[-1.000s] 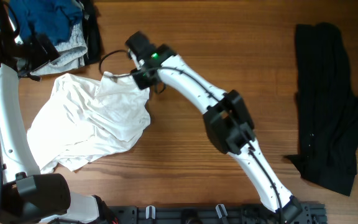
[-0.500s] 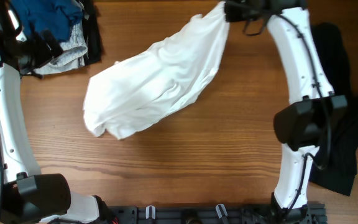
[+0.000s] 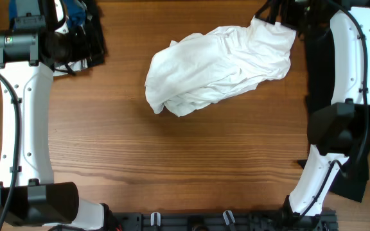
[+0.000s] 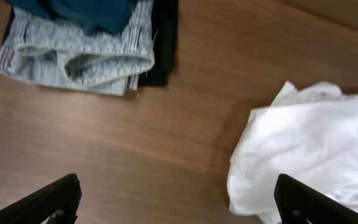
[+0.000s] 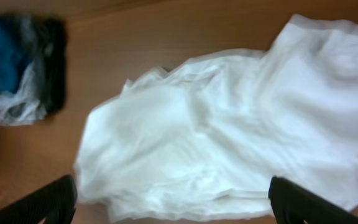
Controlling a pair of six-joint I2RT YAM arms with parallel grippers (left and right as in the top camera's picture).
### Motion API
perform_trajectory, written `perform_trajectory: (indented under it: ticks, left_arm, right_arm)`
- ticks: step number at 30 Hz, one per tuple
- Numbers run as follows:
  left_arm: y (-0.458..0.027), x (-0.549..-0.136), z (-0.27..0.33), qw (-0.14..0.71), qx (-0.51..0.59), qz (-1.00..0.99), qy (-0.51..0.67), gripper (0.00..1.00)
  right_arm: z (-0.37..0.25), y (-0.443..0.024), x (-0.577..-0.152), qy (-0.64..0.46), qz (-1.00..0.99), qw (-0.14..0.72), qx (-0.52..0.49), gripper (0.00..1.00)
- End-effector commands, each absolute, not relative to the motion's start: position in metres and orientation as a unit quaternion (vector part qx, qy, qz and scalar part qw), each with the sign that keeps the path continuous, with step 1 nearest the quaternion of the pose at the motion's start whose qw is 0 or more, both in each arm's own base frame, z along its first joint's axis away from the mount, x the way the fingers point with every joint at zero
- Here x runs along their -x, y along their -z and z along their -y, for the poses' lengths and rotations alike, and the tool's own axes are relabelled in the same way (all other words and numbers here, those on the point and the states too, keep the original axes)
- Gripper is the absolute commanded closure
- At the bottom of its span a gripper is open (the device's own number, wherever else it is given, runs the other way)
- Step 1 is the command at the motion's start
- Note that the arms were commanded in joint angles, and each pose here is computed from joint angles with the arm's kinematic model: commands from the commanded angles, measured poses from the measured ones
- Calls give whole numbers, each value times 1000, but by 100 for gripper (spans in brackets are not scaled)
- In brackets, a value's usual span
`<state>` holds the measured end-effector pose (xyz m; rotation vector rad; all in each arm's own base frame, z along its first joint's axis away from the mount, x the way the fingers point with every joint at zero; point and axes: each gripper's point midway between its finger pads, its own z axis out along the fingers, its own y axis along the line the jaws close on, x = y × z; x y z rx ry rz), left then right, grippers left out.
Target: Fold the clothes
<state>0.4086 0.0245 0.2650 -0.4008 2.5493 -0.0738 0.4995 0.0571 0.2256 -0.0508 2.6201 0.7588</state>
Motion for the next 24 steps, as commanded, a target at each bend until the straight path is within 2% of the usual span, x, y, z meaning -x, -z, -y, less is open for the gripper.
perform_trajectory:
  ticks: [1,4,6,11,13,17,24]
  left_arm:
    - [-246,-401,-21,236,145,-960,27,0]
    - [-220,-390,-15,195,146,-970,26,0]
    - [-200,-382,-7,169,137,-976,26,0]
    - [-159,-373,7,138,121,-983,24,0]
    - [-155,-375,6,141,124,-982,24,0]
    - [-159,-388,6,168,138,-976,31,0]
    - [-162,-395,6,183,150,-971,36,0]
  right_arm:
    - [-96,-231,-453,-269,-951,142,57,3]
    - [-106,-188,-419,-162,-985,46,26,6]
    - [-112,-168,-405,-107,-994,14,7,7]
    - [-132,-115,-382,-73,-996,-41,-19,8]
    - [-136,-96,-374,-68,-996,-57,-25,13]
    - [-157,-51,-370,-56,-996,-43,-45,20]
    - [-166,-2,-372,-36,-998,2,-57,23]
